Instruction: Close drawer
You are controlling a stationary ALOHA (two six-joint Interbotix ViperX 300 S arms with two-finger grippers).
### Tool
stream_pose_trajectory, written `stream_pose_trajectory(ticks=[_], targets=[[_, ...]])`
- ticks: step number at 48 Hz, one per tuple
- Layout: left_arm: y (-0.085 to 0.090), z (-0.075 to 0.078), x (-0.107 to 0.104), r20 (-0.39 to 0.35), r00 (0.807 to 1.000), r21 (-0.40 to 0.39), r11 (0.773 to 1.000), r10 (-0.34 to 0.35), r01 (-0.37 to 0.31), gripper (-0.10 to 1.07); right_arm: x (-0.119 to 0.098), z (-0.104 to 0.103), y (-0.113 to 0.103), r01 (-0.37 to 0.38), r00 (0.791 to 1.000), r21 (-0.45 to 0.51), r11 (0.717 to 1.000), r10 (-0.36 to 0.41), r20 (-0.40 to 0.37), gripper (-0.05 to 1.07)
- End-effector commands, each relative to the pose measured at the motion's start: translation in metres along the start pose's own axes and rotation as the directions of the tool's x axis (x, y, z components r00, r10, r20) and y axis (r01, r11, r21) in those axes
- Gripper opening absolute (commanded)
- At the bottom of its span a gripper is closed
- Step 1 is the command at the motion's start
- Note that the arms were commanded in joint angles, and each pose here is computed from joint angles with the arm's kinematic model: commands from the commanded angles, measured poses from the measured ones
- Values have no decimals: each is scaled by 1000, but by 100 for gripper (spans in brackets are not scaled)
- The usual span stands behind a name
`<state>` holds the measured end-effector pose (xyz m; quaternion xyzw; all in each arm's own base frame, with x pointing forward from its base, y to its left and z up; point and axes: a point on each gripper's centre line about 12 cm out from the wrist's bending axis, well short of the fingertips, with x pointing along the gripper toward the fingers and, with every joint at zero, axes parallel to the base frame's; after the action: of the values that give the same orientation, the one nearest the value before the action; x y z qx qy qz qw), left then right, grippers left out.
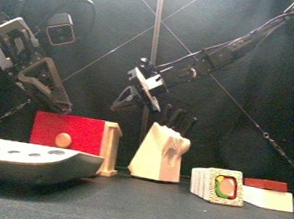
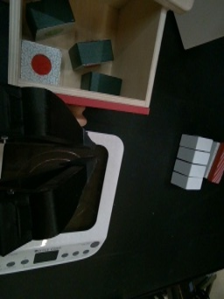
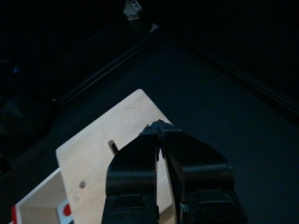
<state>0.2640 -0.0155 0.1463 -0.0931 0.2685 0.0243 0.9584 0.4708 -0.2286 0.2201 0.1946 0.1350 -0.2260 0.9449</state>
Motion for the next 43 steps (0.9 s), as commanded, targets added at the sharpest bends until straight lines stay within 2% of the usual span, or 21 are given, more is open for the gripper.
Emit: stream_pose_trajectory(ticks=[1, 14, 33, 43], targets=[[-1, 5, 4, 11, 1000, 0, 1000, -1, 1, 60, 2, 21, -4, 14, 999, 2, 1000, -14, 37, 37], [1, 2, 8, -7, 1000, -3, 1000, 10, -10, 60, 20, 5, -24, 103, 993, 1, 995, -102, -56, 37], [12, 5, 9, 3, 999, -21, 999, 43, -43, 60, 25, -10, -32, 143, 982, -30, 989, -145, -120, 37], [21, 13, 10, 25, 997, -40, 997, 72, -71, 59, 25, -11, -29, 140, 981, -53, 989, -146, -125, 37]])
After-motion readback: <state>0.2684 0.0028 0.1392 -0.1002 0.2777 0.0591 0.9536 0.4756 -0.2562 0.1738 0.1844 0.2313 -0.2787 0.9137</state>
